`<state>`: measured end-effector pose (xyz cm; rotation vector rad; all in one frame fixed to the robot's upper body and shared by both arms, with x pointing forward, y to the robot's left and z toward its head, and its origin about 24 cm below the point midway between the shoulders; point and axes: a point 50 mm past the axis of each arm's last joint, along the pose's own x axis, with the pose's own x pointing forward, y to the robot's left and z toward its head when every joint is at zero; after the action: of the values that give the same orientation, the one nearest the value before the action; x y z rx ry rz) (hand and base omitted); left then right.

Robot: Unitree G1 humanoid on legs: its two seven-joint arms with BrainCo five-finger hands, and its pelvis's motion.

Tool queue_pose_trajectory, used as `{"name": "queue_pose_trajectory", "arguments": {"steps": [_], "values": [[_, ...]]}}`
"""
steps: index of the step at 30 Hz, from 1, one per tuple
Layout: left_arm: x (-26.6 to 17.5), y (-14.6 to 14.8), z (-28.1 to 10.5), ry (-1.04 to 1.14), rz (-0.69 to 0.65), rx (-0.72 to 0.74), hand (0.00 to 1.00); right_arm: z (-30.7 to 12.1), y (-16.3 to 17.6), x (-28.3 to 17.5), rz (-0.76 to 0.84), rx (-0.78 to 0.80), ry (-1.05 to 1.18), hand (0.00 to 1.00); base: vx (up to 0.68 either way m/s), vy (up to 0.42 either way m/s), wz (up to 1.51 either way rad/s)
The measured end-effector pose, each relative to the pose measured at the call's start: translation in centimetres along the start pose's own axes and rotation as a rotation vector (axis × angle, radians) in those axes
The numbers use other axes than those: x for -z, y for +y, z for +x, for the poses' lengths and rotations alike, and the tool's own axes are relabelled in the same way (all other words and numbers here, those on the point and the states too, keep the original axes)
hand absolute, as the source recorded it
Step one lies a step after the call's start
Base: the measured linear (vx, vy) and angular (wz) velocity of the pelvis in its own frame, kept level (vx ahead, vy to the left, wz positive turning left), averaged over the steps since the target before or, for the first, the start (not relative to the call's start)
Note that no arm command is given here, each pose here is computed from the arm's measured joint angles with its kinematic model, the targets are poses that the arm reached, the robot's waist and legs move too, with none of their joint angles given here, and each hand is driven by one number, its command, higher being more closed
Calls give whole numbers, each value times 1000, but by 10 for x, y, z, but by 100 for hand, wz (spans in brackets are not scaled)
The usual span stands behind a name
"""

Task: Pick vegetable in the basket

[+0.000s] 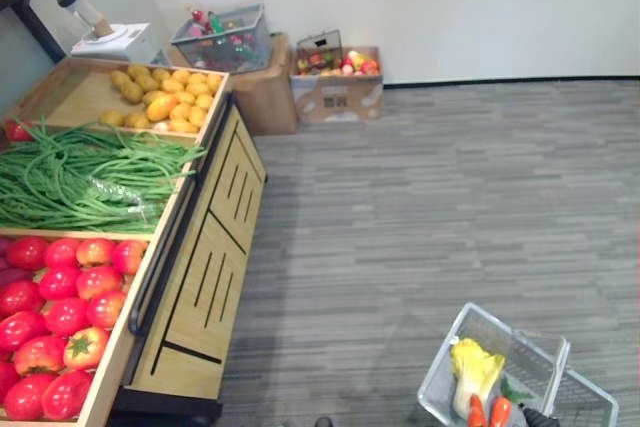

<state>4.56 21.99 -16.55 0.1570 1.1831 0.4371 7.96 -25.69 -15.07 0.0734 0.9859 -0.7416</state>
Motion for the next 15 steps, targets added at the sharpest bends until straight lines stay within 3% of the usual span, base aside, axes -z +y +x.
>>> {"name": "queue_pose_trajectory", "arguments": {"steps": [15], "values": [[21,8,-1,106,-222,-10,0,-14,3,43,168,11,162,100,-8,12,-8]]}}
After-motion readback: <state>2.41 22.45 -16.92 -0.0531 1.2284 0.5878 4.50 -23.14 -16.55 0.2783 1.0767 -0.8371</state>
